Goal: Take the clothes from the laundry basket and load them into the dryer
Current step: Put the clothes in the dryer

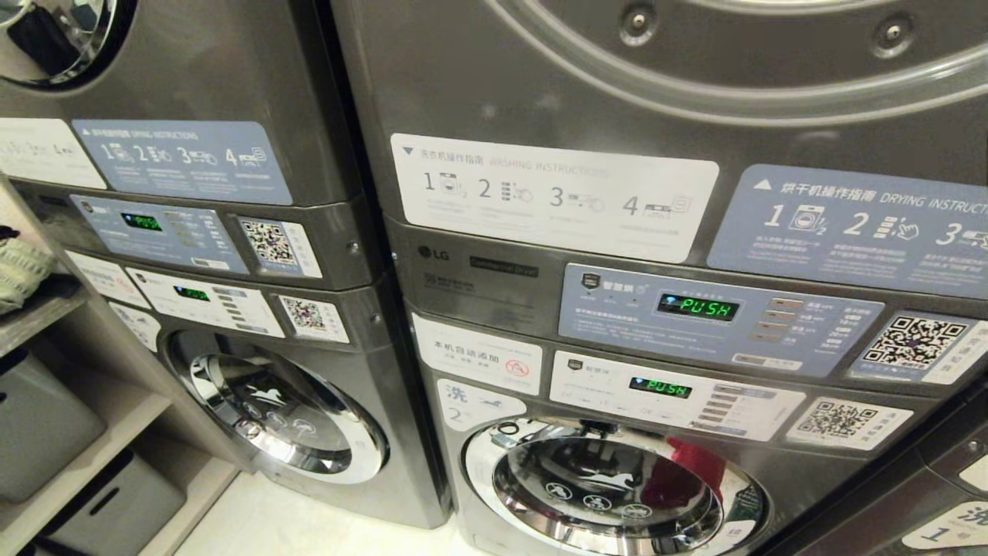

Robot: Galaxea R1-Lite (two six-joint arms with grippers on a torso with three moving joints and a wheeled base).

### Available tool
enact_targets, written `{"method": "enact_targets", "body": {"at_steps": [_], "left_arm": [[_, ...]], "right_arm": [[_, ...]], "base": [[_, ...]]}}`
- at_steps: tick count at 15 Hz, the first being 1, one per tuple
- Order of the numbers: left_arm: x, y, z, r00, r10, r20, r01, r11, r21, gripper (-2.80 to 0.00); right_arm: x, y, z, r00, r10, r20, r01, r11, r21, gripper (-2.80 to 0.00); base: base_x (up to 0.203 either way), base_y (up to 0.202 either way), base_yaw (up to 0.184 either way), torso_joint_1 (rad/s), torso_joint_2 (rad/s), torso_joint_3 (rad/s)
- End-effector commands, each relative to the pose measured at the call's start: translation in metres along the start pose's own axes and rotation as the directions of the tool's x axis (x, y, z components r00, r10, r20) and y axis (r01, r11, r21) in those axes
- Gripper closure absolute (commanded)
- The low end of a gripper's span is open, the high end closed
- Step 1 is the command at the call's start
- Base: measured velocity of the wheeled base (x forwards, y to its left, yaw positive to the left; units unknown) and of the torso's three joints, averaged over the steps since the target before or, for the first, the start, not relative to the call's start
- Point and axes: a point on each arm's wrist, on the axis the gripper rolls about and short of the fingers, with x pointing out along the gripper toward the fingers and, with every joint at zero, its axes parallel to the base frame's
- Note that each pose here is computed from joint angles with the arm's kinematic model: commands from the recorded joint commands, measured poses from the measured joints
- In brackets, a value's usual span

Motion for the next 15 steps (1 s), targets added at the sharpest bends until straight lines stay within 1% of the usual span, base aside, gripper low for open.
{"method": "enact_targets", "body": {"at_steps": [1, 11, 15], "left_arm": [[0.0017, 0.0, -0.0096, 1.0, -0.001, -0.031, 0.001, 1.0, 0.0, 0.0], [0.0016, 0.0, -0.0091, 1.0, -0.001, -0.03, 0.001, 1.0, 0.0, 0.0], [0.0017, 0.0, -0.0092, 1.0, 0.0, -0.03, 0.0, 1.0, 0.0, 0.0]], "right_arm": [[0.0002, 0.0, -0.0003, 1.0, 0.0, -0.002, 0.0, 1.0, -0.001, 0.0], [0.0, 0.0, 0.0002, 1.0, 0.0, -0.001, 0.0, 1.0, -0.009, 0.0], [-0.0001, 0.0, 0.0001, 1.0, 0.0, -0.002, 0.0, 1.0, -0.009, 0.0]], "base": [[0.0, 0.0, 0.0, 0.166, -0.32, -0.187], [0.0, 0.0, 0.0, 0.158, -0.33, -0.169], [0.0, 0.0, 0.0, 0.123, -0.26, -0.131]]}}
